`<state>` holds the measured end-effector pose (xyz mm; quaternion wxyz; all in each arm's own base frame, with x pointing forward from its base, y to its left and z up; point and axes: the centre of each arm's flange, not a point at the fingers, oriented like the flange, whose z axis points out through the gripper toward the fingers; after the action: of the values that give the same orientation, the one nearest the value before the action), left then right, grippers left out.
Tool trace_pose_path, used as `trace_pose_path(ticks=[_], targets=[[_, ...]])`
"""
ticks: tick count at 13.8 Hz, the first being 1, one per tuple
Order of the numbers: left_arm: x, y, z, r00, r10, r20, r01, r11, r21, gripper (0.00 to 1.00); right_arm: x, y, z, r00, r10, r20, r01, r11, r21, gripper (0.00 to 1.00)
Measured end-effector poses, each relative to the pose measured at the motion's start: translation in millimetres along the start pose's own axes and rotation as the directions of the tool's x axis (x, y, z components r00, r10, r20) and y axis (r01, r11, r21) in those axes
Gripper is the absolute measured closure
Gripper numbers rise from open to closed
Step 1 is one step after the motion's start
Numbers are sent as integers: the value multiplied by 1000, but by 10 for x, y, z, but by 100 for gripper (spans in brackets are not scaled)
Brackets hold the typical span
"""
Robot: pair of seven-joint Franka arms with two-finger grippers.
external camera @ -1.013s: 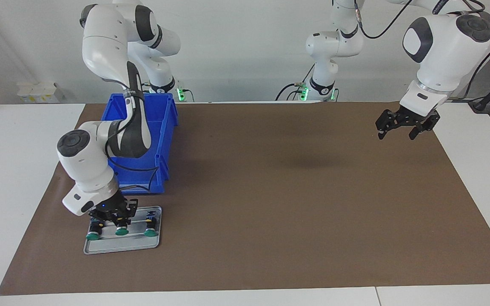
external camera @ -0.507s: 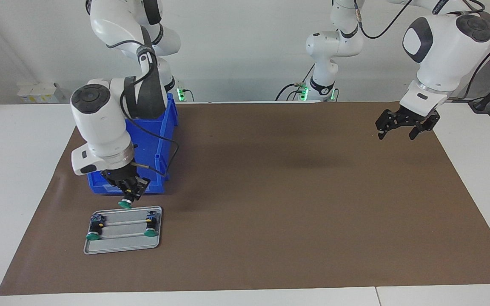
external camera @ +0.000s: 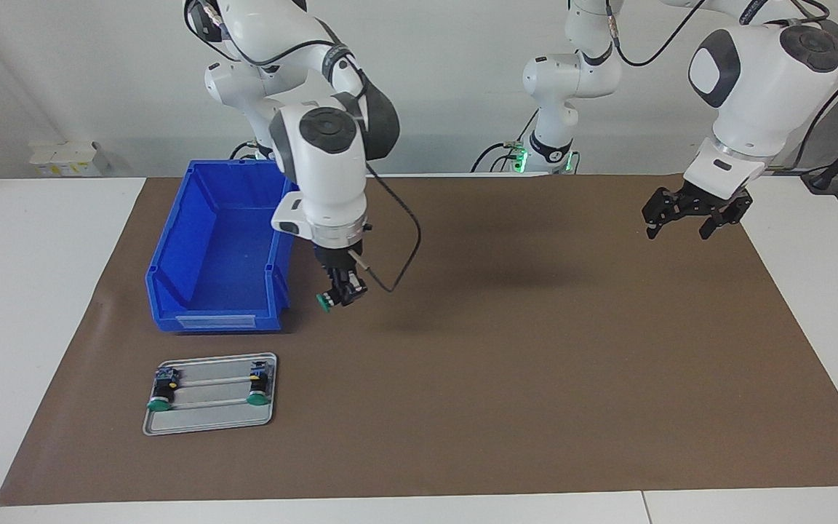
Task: Place and press button with both arms
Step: 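Carry the green button with the right gripper to the table middle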
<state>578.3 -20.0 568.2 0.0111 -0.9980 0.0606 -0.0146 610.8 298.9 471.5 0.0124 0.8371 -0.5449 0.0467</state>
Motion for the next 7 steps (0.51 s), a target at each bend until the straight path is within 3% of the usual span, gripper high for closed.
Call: trace_pose_path(ticks=[2, 7], targets=[[0, 0, 0, 1000, 0, 0, 0, 1000, 0, 0, -558, 8, 83, 990, 142, 4, -142, 990, 7, 67], [0, 0, 0, 1000, 0, 0, 0, 1000, 0, 0, -1692, 65, 567, 935, 353, -8, -354, 935, -11, 67]])
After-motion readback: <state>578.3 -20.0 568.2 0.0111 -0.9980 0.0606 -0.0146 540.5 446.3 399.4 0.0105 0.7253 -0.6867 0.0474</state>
